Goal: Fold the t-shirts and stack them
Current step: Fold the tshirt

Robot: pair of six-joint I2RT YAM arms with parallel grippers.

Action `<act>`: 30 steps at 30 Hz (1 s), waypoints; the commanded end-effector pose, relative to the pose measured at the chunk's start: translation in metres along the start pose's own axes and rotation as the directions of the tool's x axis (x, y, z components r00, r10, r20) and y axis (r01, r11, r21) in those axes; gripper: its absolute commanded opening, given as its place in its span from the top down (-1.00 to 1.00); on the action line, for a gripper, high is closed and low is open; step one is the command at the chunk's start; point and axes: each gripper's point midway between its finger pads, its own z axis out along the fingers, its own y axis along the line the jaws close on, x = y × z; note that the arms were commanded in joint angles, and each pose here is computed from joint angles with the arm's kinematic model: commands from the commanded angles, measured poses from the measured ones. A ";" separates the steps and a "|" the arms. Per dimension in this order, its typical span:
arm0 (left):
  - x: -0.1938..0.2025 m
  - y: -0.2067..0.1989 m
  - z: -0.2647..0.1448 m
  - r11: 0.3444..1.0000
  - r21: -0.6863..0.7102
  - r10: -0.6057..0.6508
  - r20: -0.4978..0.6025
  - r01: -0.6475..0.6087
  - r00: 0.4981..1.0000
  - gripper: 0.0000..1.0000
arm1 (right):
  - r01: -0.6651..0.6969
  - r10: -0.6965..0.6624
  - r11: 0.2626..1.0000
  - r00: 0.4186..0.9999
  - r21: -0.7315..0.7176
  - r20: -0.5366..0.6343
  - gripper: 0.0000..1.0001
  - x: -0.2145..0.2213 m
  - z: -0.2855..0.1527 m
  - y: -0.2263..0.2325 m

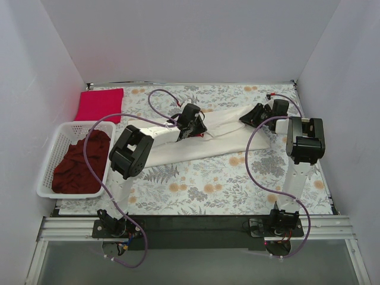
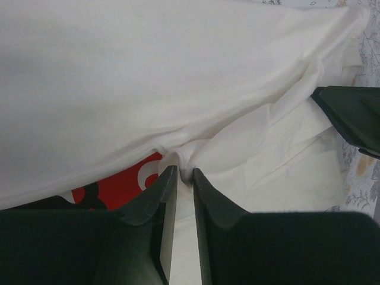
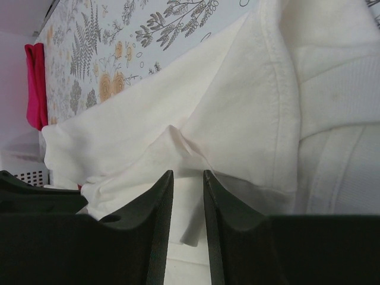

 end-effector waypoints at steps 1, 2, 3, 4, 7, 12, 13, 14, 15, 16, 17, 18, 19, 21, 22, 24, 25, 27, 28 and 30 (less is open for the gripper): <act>-0.010 -0.010 -0.004 0.999 0.040 0.005 0.010 -0.005 1.000 0.63 | 0.061 -0.060 0.998 0.997 -0.029 0.049 0.32 -0.022 -0.013 0.018; -0.011 -0.012 -0.006 0.999 0.048 0.011 0.012 -0.011 1.000 0.56 | 0.077 -0.074 0.995 0.996 -0.056 0.051 0.32 -0.025 -0.018 0.030; -0.013 -0.015 -0.008 0.998 0.057 0.014 0.016 -0.015 1.000 0.53 | 0.090 -0.086 0.994 0.995 -0.069 0.056 0.32 -0.028 -0.020 0.037; -0.014 -0.019 -0.011 0.998 0.066 0.021 0.021 -0.023 1.000 0.50 | 0.100 -0.095 0.992 0.994 -0.080 0.062 0.32 -0.031 -0.023 0.044; -0.023 -0.030 -0.021 0.995 0.087 0.036 0.049 -0.040 0.998 0.38 | 0.136 -0.128 0.983 0.989 -0.120 0.073 0.31 -0.036 -0.029 0.067; -0.040 -0.044 -0.043 0.994 0.084 0.060 0.130 -0.072 0.990 0.35 | 0.170 -0.161 0.971 0.985 -0.166 0.069 0.31 -0.033 -0.025 0.093; -0.050 -0.048 -0.046 0.992 0.084 0.081 0.179 -0.097 0.981 0.42 | 0.172 -0.162 0.970 0.984 -0.174 0.069 0.31 -0.034 -0.023 0.097; -0.051 -0.051 -0.047 0.990 0.086 0.093 0.190 -0.111 0.977 0.47 | 0.167 -0.160 0.969 0.986 -0.180 0.054 0.31 -0.029 -0.017 0.097; -0.052 -0.054 -0.048 0.988 0.089 0.106 0.196 -0.126 0.975 0.53 | 0.165 -0.159 0.968 0.986 -0.186 0.048 0.31 -0.028 -0.014 0.099; -0.050 -0.059 -0.047 0.983 0.105 0.129 0.192 -0.151 0.973 0.61 | 0.166 -0.160 0.967 0.986 -0.194 0.047 0.31 -0.029 -0.011 0.103; -0.052 -0.067 -0.047 0.979 0.126 0.136 0.194 -0.162 0.972 0.66 | 0.149 -0.146 0.970 0.989 -0.190 0.032 0.31 -0.025 -0.006 0.096; -0.047 -0.074 -0.045 0.973 0.151 0.148 0.187 -0.177 0.971 0.70 | 0.155 -0.156 0.966 0.988 -0.209 0.014 0.31 -0.016 0.002 0.104; -0.036 -0.079 -0.039 0.964 0.182 0.164 0.159 -0.192 0.974 0.78 | 0.152 -0.154 0.965 0.988 -0.214 0.008 0.31 -0.015 0.006 0.105; -0.028 -0.090 -0.033 0.948 0.231 0.184 0.158 -0.218 0.970 0.81 | 0.141 -0.145 0.968 0.989 -0.208 -0.009 0.31 -0.007 0.015 0.099; -0.017 -0.086 -0.021 0.946 0.237 0.192 0.135 -0.219 0.972 0.83 | 0.134 -0.138 0.970 0.990 -0.201 -0.009 0.31 -0.006 0.018 0.096; -0.011 -0.090 -0.011 0.941 0.265 0.185 0.115 -0.209 0.976 0.86 | 0.115 -0.121 0.976 0.992 -0.184 -0.021 0.31 -0.001 0.025 0.084; -0.002 -0.080 0.002 0.946 0.247 0.193 0.095 -0.211 0.977 0.88 | 0.110 -0.116 0.978 0.993 -0.176 -0.023 0.31 0.000 0.027 0.081; -0.001 -0.073 0.014 0.951 0.219 0.202 0.102 -0.220 0.974 0.91 | 0.105 -0.111 0.982 0.993 -0.160 -0.031 0.31 0.003 0.032 0.069; -0.003 -0.072 0.018 0.952 0.210 0.203 0.111 -0.222 0.973 0.91 | 0.101 -0.107 0.983 0.994 -0.153 -0.031 0.31 0.003 0.033 0.065; -0.004 -0.061 0.027 0.960 0.183 0.196 0.109 -0.214 0.974 0.92 | 0.089 -0.094 0.988 0.995 -0.129 -0.031 0.31 0.004 0.036 0.052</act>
